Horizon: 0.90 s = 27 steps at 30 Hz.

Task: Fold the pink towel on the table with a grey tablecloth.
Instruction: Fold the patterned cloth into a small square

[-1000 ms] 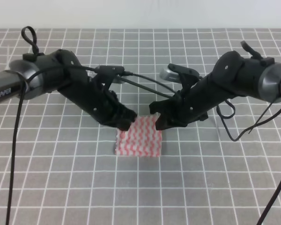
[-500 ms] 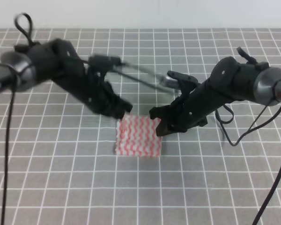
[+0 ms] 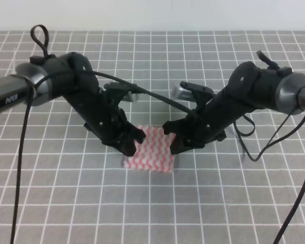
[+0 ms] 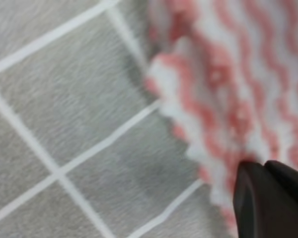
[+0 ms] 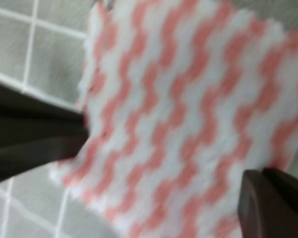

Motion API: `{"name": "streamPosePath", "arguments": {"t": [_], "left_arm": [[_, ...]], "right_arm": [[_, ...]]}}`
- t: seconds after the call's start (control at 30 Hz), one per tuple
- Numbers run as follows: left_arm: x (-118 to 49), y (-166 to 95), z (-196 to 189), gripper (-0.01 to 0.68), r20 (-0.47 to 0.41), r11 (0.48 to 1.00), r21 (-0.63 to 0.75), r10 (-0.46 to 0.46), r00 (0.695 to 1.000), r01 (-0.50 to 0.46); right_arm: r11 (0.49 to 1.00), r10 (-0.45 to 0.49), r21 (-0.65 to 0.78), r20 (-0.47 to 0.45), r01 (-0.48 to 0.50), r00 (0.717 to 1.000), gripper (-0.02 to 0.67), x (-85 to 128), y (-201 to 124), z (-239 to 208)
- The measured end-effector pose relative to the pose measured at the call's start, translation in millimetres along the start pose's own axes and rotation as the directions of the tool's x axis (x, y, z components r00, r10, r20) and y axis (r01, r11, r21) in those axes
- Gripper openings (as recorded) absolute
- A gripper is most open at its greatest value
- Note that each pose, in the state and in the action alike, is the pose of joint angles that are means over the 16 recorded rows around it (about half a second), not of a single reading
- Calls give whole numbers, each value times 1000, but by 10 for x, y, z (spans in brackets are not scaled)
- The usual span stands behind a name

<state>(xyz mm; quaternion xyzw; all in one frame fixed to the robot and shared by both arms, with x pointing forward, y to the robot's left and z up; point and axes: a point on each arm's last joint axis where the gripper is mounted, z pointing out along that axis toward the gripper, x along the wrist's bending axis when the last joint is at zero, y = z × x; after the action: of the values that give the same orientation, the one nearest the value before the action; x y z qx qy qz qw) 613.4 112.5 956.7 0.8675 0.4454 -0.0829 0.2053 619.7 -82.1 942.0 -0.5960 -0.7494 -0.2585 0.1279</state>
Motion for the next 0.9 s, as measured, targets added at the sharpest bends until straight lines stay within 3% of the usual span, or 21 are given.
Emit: {"name": "streamPosePath", "arguments": {"t": [0.27,0.53,0.73,0.9], "left_arm": [[20,5,-31,-2,-37,1000,-7,8,999,-8],[-125,97,-468,-2,-95,985,-165,41,995,-56],[-318,38,-986,-2,-169,931,-348,49,984,-107],[-484,-215,-1376,-2,-230,856,-500,18,973,-135]], "right_arm": [[998,4,-69,33,-1,999,-16,-90,81,-44],[994,2,-112,45,3,999,-16,-135,135,-221],[989,-38,-137,68,47,997,-16,-75,99,-487],[978,-82,-183,93,98,992,-16,41,-37,-834]]}}
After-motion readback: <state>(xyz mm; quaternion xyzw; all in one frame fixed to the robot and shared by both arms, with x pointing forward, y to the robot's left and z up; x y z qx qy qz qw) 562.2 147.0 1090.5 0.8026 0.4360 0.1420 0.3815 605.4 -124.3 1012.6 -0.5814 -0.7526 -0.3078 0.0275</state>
